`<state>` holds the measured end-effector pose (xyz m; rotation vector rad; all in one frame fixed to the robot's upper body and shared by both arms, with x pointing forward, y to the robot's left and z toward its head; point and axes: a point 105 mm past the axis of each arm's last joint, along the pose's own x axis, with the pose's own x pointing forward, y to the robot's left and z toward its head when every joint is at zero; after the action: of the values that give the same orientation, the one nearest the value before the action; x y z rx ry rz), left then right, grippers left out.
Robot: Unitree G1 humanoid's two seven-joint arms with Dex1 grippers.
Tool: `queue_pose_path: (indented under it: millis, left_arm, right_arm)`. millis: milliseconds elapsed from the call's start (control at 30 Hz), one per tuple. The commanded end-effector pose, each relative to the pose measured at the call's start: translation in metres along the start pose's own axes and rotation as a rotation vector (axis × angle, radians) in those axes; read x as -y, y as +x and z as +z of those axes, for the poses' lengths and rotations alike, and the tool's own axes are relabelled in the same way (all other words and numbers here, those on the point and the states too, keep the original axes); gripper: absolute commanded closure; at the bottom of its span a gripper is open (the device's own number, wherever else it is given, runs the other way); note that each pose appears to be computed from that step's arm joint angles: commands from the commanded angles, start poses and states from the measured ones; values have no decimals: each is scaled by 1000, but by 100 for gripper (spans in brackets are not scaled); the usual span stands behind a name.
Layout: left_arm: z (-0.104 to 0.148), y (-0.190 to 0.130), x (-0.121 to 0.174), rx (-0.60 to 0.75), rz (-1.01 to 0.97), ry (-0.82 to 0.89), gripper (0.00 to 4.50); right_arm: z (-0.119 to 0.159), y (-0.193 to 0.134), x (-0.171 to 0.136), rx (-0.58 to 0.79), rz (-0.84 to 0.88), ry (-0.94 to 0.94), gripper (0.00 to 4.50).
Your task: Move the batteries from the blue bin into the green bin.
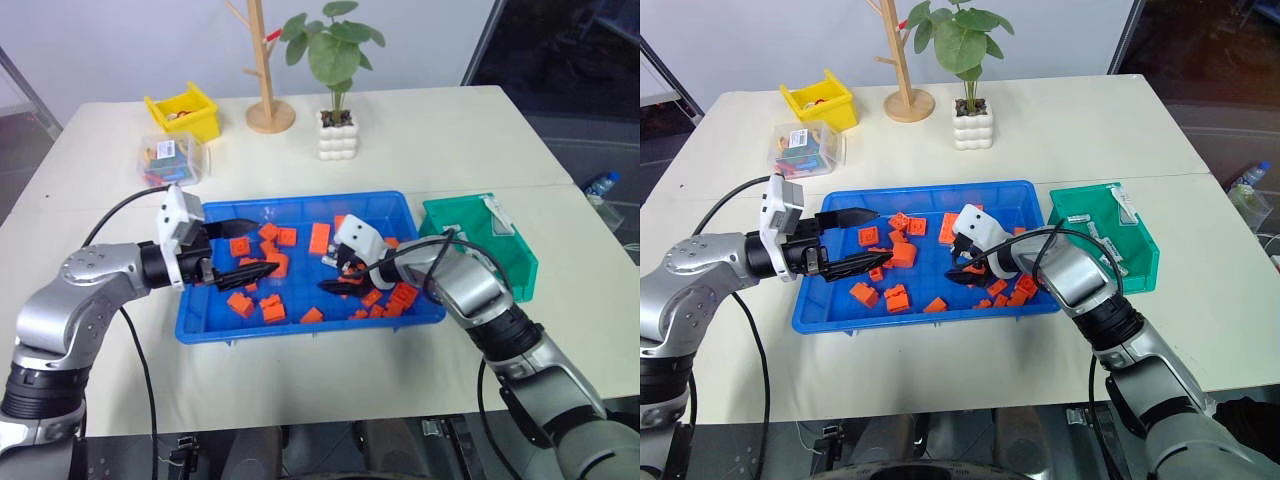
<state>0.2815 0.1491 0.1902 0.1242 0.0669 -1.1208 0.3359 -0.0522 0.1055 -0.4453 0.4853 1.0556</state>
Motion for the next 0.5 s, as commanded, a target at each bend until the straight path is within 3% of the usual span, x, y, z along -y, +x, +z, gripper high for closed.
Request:
queue_pose_path:
  millis: [33,133,167,333,500]
  left_arm:
    - [10,-6,6,17,-11,26,0]
    - [8,-10,10,-13,-31,23,0]
    - [8,-12,11,-23,-39,22,0]
    - [11,-13,10,-22,-50,24,0]
    - [26,-8,-4,74,-34,5,0]
  right_arm:
    - [1,1,-4,-5,33,3,270]
    - [2,-1,-4,-8,42,1,431]
    - [3,-2,-2,-6,33,-3,444]
    - [18,-12,13,33,-32,-17,444]
    - [71,-59,48,154,-181,-85,444]
